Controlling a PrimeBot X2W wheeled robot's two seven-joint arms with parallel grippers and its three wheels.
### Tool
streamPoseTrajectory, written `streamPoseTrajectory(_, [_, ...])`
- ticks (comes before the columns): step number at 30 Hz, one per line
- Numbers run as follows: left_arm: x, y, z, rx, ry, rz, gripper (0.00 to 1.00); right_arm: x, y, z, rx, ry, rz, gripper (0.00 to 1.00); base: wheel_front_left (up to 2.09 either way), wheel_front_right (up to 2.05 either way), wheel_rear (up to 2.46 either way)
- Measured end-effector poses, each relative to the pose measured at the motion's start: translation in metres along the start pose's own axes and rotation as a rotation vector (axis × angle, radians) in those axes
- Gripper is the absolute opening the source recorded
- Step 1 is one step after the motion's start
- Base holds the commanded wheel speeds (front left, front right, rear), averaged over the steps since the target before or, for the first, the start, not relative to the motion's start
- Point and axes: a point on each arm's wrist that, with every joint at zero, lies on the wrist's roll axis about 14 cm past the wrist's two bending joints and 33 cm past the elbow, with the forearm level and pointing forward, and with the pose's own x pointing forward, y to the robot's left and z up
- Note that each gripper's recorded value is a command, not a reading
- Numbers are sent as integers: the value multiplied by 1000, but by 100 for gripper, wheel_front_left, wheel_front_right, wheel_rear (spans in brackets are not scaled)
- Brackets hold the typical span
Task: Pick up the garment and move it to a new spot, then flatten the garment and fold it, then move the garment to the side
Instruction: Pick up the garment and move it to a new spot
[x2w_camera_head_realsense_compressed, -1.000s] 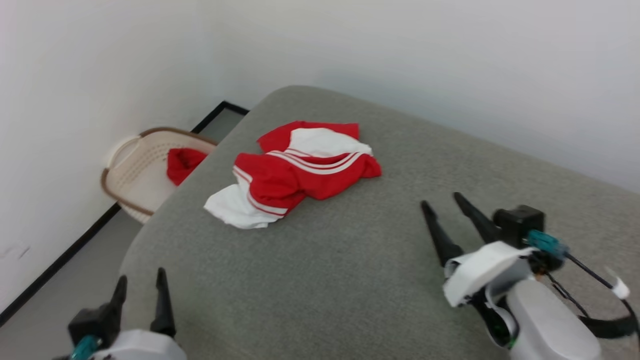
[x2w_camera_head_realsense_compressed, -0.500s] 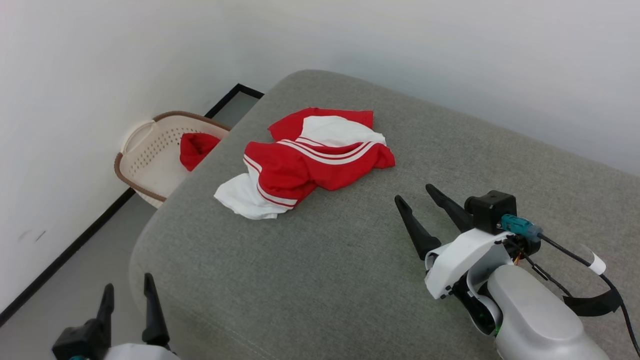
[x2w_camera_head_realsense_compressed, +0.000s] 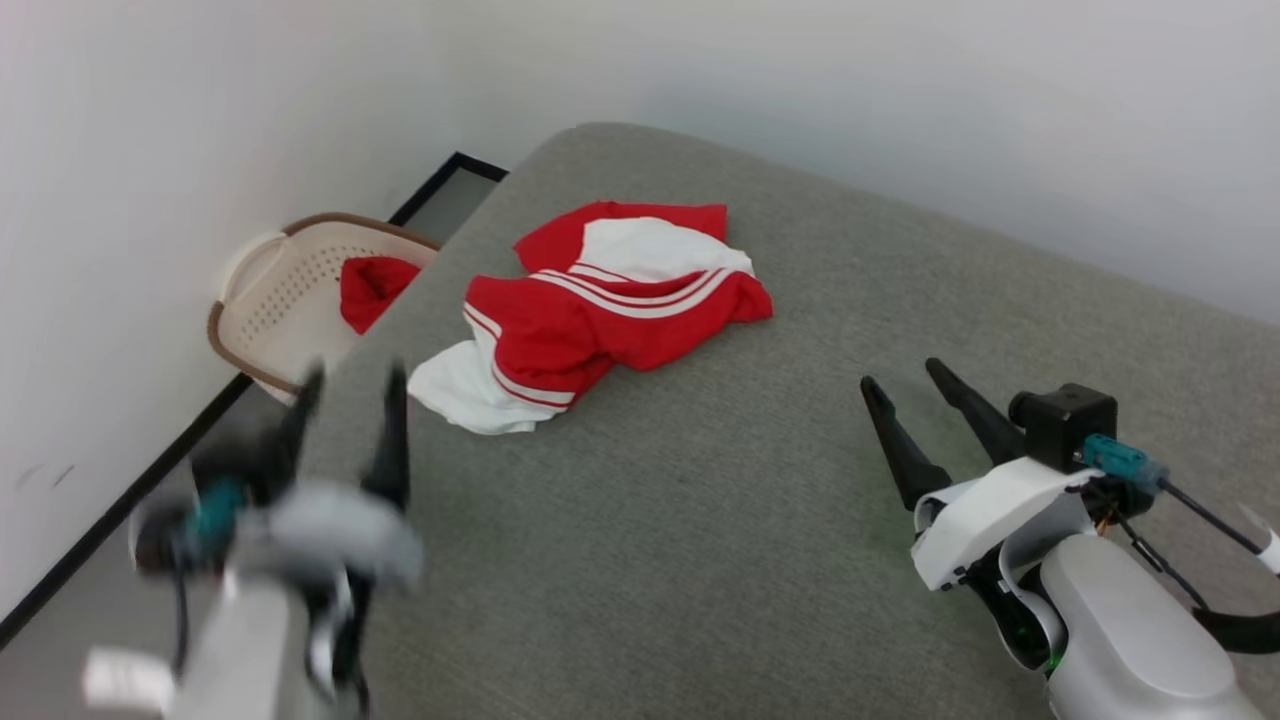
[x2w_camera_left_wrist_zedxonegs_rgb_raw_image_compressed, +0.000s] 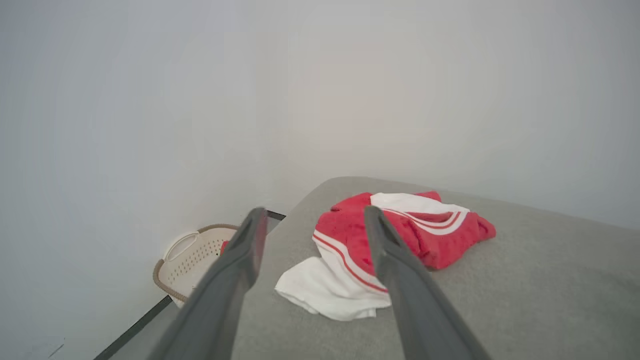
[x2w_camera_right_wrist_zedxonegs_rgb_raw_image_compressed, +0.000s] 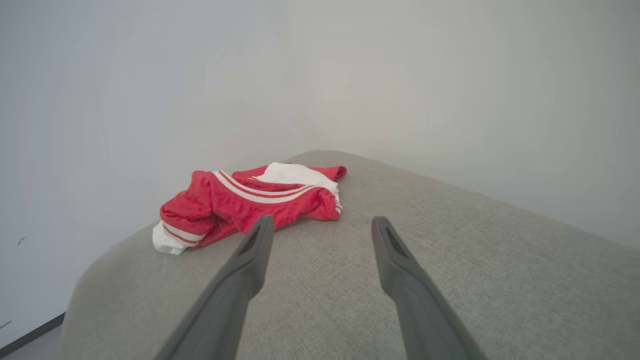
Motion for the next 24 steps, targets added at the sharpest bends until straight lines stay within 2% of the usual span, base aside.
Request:
streamPoseTrajectory(5, [65,-13,45,42,-55,-74,100,-2,-13,12,-26,-40,-14,100,0,0,0])
streamPoseTrajectory(7, [89,-20,52,87,-27,-105,100,-1,-24,19,-41,-57,-28,100,0,0,0])
streamPoseTrajectory(9, [112,-27,56,78,4,-119,100,-1,-34,23,-47,-71,-44,100,0,0,0])
streamPoseTrajectory(12, [141,-37,41,46,129,-130,100,-6,-50,22,-42,-75,-72,100,0,0,0])
streamPoseTrajectory(14, [153,-55,21,124,250,-182,100,-11,-61,19,-40,-72,-92,100,0,0,0])
streamPoseTrajectory(18, [164,-99,-21,32,497,-273,100,-19,-82,13,-34,-68,-130,100,0,0,0])
streamPoseTrajectory(24, [158,-102,-89,76,877,-295,100,-28,-107,6,-32,-66,-167,100,0,0,0])
